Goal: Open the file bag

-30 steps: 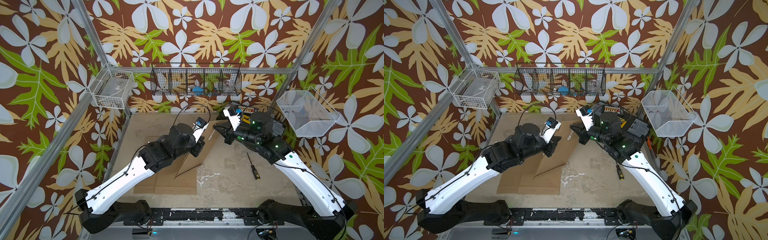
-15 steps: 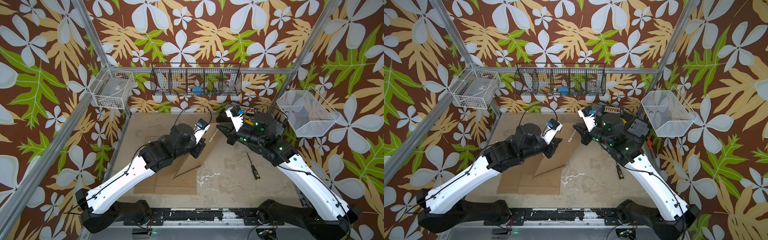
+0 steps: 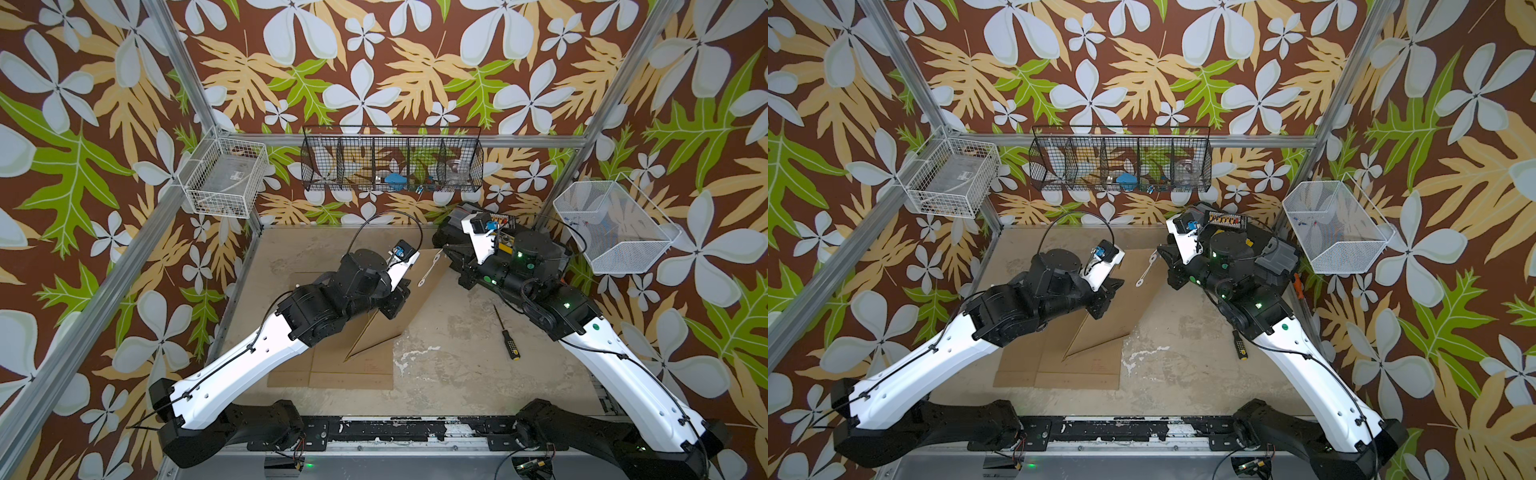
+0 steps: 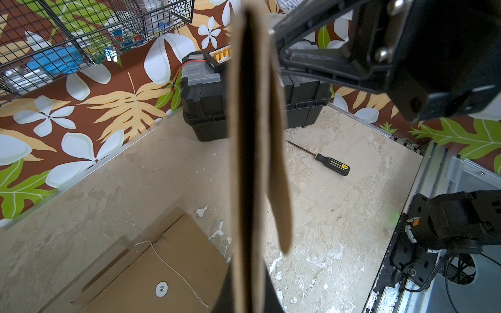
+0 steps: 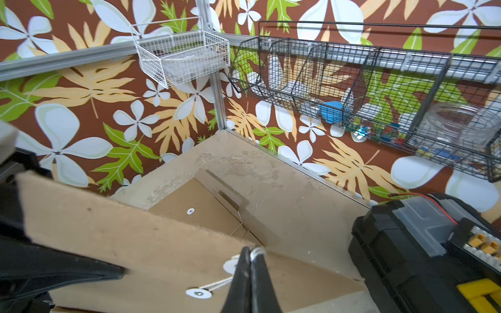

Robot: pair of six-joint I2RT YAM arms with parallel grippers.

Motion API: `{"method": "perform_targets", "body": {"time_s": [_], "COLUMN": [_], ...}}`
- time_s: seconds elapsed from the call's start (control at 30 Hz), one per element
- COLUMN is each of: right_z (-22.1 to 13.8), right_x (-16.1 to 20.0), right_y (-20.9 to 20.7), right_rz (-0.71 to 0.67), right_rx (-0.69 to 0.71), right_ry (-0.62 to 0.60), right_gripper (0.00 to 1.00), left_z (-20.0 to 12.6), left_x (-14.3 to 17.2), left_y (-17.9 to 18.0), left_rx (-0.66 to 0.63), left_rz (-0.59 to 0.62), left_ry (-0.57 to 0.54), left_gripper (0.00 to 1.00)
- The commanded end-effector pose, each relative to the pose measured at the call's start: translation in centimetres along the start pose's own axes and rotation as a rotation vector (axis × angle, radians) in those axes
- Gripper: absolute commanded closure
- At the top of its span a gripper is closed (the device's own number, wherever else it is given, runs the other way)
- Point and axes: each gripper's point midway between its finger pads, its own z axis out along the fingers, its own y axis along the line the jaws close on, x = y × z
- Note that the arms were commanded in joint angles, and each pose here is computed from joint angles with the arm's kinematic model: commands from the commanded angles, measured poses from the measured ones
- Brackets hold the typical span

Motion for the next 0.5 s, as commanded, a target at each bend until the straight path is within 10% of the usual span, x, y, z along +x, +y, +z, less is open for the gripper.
{"method": "perform_targets", "body": {"time_s": [0.0,0.47], "right_z": [0.0,0.2], "right_x": [0.0,1.5], "right_y": [-1.1,-2.8], "right_rz": [0.007,0.021], "right_rx": [0.062,0.159], "right_ry": [0.0,0.046], "right_gripper": [1.0,1.0], "left_z": [-0.3,-0.3], "left_x": [-0.8,-0.8], "left_y": [-0.3,0.0], "left_rx": [0.015,-0.003], "left_rz": [0.007,-0.01], "left_ry": [-0.034,-0.048], "left_gripper": [1.0,1.0]}}
